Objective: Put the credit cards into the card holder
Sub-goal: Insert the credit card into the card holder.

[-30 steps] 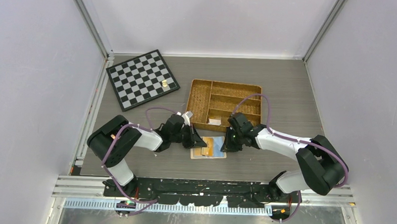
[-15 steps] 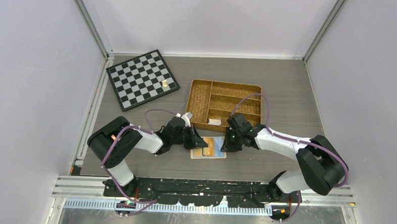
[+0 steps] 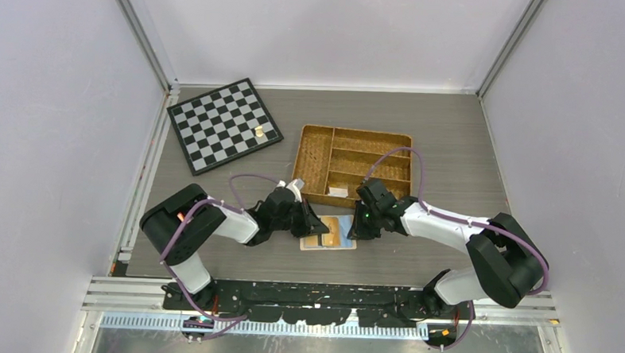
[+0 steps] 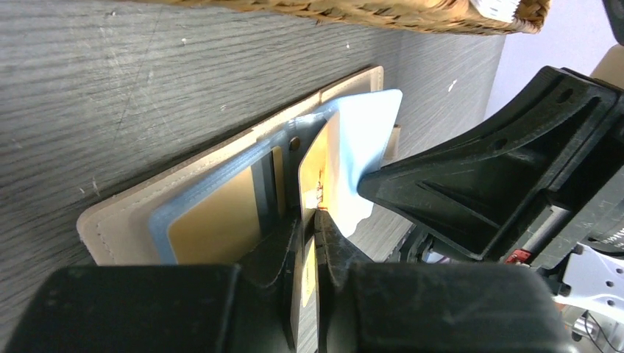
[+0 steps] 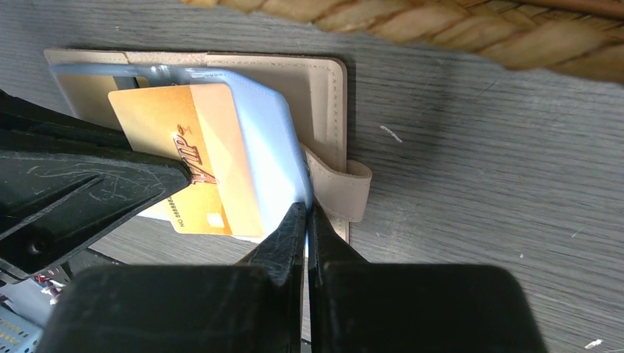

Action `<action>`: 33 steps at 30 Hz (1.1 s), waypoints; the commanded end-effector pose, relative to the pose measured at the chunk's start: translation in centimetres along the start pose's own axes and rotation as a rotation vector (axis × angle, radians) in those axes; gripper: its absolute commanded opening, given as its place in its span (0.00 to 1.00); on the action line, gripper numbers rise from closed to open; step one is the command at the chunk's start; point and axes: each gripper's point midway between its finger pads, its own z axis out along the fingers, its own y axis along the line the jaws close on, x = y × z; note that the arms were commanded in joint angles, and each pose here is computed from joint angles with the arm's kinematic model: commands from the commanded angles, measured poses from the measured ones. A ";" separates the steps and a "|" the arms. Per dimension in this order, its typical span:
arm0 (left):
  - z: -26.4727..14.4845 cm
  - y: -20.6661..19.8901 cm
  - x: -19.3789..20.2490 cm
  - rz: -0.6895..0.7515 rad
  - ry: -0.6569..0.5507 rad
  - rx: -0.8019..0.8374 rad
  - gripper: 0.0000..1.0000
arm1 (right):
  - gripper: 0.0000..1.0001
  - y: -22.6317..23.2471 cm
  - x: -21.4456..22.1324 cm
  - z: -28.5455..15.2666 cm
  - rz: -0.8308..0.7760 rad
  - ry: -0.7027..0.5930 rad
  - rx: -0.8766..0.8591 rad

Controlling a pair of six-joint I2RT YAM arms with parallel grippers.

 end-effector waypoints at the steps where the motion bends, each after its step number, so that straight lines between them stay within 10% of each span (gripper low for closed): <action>1: -0.2 3.1 0.5 0.037 0.009 -0.153 0.13 | 0.00 -0.9 0.7 0.1 0.005 -0.001 0.044; 33: -1.6 -0.9 0.1 0.286 0.013 -0.215 0.44 | 0.01 -1.0 0.8 -0.2 0.004 -0.008 0.039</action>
